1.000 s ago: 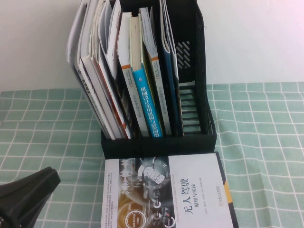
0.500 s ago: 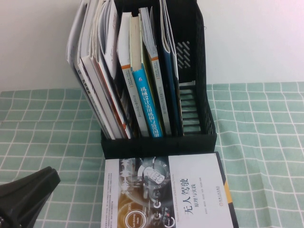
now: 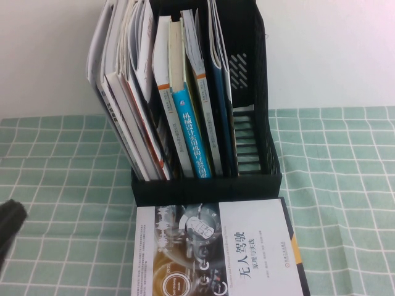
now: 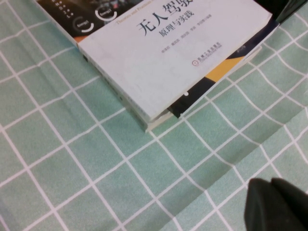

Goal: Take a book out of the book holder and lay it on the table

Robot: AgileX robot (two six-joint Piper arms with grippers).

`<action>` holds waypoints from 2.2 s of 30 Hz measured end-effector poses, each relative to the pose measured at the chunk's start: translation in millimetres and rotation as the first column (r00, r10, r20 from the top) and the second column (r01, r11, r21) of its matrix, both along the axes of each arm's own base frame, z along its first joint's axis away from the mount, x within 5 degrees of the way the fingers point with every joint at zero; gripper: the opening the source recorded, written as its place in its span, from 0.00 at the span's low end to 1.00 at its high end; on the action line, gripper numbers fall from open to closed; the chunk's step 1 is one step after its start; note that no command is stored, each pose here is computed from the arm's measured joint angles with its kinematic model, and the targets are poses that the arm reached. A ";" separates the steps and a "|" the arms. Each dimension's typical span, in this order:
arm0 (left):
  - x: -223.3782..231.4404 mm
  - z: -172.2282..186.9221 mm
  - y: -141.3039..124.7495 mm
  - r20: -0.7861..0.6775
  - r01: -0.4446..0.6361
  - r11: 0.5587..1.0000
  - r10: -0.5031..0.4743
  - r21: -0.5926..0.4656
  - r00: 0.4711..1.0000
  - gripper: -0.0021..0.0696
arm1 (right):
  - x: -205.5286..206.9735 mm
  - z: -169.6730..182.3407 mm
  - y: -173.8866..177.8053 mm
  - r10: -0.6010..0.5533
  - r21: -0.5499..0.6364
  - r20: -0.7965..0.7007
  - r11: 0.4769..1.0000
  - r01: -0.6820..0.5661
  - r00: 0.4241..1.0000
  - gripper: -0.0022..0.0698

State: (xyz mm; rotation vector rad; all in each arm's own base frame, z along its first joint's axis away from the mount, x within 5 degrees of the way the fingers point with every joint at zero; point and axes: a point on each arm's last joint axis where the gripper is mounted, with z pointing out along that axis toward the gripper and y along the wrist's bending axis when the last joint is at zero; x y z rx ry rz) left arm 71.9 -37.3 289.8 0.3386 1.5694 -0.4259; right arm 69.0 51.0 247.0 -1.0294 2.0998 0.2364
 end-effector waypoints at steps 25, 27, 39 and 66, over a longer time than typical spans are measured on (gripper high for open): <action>-16.4 -105.0 34.5 -0.169 -0.428 0.903 0.416 -0.036 0.893 0.03 | -0.1 0.0 0.1 0.000 0.002 -0.002 1.000 0.000 1.000 0.03; -16.7 -106.7 34.5 -0.183 -0.428 0.904 0.418 -0.019 0.890 0.03 | -0.1 0.0 0.1 0.000 0.002 -0.002 1.000 0.000 1.000 0.03; -19.5 -117.6 35.1 -0.264 -0.415 0.905 0.425 0.094 0.866 0.03 | -0.1 0.0 0.1 0.000 0.002 -0.002 1.000 0.000 1.000 0.03; -19.5 -117.6 35.2 -0.262 -0.414 0.905 0.425 0.098 0.866 0.03 | -0.1 0.0 0.1 0.000 0.002 -0.002 1.000 0.000 1.000 0.03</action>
